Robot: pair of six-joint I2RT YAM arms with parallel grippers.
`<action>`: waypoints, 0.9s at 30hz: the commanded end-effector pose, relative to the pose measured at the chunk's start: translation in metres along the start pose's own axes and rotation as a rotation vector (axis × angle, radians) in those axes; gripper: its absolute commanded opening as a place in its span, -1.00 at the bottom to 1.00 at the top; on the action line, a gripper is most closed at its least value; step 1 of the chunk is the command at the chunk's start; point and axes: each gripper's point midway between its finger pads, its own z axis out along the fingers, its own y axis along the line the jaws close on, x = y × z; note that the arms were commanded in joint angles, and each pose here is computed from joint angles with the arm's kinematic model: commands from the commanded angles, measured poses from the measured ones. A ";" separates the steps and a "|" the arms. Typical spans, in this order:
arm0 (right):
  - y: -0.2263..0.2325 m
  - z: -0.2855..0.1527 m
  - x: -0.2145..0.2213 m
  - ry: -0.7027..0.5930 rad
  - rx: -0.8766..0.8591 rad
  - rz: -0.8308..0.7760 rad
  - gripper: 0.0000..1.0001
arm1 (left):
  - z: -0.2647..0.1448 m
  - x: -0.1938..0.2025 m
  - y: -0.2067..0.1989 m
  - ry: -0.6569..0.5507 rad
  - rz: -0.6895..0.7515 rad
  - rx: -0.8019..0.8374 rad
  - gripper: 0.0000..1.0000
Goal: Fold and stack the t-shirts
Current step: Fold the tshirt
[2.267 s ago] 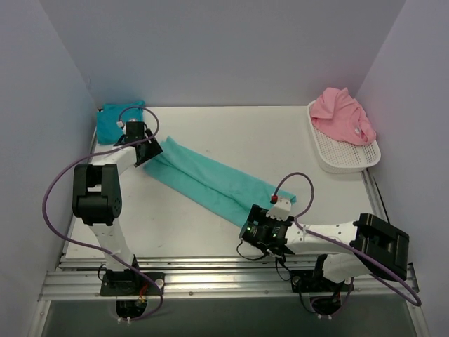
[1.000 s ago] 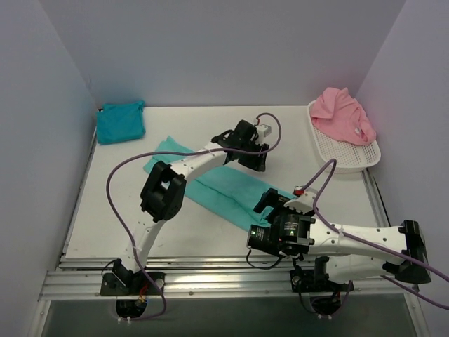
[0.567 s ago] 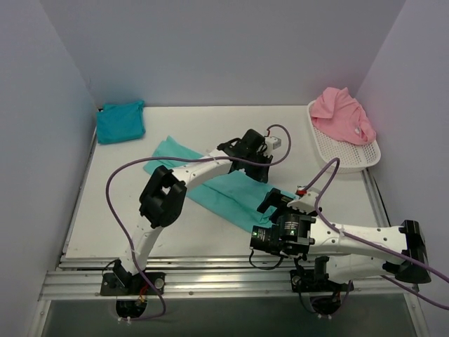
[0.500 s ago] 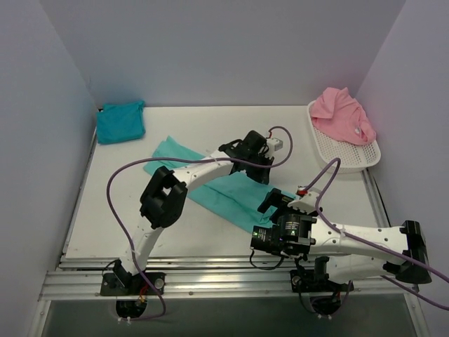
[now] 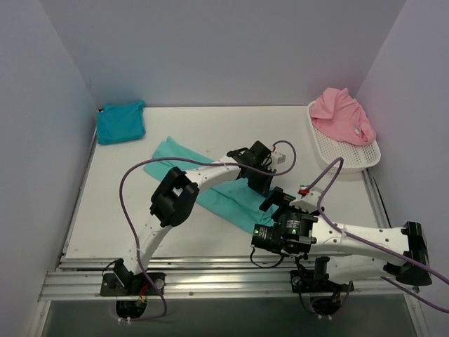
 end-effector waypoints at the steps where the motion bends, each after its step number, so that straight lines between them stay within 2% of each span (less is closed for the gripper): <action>1: -0.004 0.005 -0.018 -0.076 0.005 -0.032 0.99 | 0.008 0.007 -0.002 0.058 0.010 0.052 -0.95; 8: -0.007 0.009 -0.020 -0.090 0.025 -0.037 0.99 | 0.030 0.020 0.023 0.116 -0.033 0.036 -0.95; 18: -0.015 0.010 -0.030 -0.111 0.025 -0.006 0.99 | 0.030 -0.011 0.112 0.066 -0.123 -0.159 -0.95; 19: -0.015 0.011 -0.030 -0.113 0.025 -0.006 0.99 | 0.021 -0.032 0.113 0.016 -0.117 -0.158 -0.95; 21: -0.016 0.011 -0.031 -0.115 0.028 -0.004 0.99 | 0.016 -0.039 0.130 0.006 -0.155 -0.162 -0.95; 22: -0.016 0.011 -0.032 -0.117 0.028 -0.007 0.99 | 0.004 -0.064 0.129 -0.057 -0.147 -0.149 -0.95; 26: -0.018 0.011 -0.033 -0.116 0.029 -0.005 0.99 | -0.014 -0.098 0.169 -0.184 -0.238 -0.137 -0.95; 27: -0.020 0.011 -0.032 -0.111 0.030 -0.006 0.99 | -0.025 -0.103 0.191 -0.219 -0.312 -0.135 -0.95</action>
